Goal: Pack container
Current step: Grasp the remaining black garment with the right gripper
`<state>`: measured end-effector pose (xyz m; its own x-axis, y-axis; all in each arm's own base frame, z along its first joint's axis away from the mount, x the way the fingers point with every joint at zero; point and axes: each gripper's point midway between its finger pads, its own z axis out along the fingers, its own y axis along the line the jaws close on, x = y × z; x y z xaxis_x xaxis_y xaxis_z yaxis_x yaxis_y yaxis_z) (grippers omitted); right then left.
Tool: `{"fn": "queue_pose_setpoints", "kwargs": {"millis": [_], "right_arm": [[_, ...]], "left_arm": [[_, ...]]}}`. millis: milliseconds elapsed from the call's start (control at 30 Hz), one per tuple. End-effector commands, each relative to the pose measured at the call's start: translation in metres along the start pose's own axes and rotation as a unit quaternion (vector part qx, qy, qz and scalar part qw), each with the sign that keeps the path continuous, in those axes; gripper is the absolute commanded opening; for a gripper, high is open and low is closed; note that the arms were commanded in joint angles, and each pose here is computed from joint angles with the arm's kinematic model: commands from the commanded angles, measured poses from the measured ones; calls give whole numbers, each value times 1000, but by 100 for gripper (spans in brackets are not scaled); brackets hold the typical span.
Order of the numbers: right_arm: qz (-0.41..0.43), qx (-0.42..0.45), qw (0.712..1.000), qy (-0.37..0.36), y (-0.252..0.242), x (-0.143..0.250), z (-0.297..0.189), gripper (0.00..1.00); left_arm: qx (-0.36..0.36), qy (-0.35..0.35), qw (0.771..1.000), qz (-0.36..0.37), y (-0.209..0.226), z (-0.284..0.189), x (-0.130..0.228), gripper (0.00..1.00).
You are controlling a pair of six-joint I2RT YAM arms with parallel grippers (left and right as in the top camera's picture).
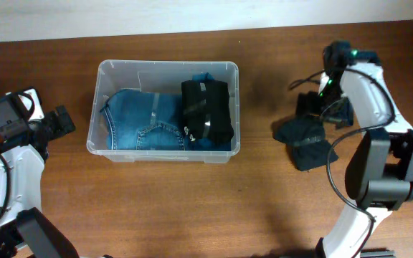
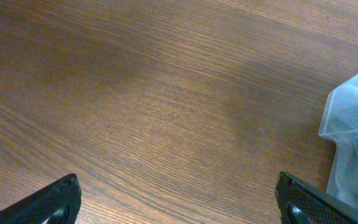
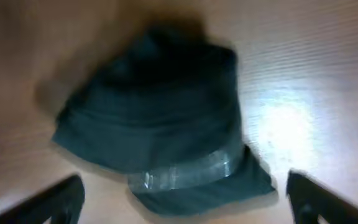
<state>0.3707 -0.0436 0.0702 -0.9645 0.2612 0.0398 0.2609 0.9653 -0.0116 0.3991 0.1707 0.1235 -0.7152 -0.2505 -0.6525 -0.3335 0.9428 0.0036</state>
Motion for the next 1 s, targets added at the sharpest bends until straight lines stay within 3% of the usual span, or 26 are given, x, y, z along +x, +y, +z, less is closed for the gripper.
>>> {"fn": "queue_pose_setpoints", "kwargs": {"millis": [0,100,267,367,567,667,800,867,967], "right_arm": [[-79,0,997,0,-2,9,32,92],[-80,0,997,0,-4,20,66,79],[-80,0,997,4,-5,28,80,40],[-65,-2,998,-4,-4,18,68,36],[-71,-71,995,-25,27,-5,-24,30],[-98,-103,986,-83,55,-15,-116,14],[-141,-124,968,-165,89,-10,-197,12],[-143,-141,961,-188,103,-4,-220,5],[-181,-183,944,-205,137,14,-246,4]], "left_arm": [[4,-2,1000,-1,1,2,-2,99],[3,-2,1000,-1,1,2,-3,99],[3,-2,1000,-1,1,2,-3,99],[3,-2,1000,-1,1,2,-3,99],[3,-2,1000,-1,1,2,-3,99],[3,-2,1000,-1,1,2,-3,100],[3,-3,1000,-1,1,2,-3,99],[3,-2,1000,-1,1,2,-3,99],[3,-2,1000,-1,1,2,-3,99]]}}
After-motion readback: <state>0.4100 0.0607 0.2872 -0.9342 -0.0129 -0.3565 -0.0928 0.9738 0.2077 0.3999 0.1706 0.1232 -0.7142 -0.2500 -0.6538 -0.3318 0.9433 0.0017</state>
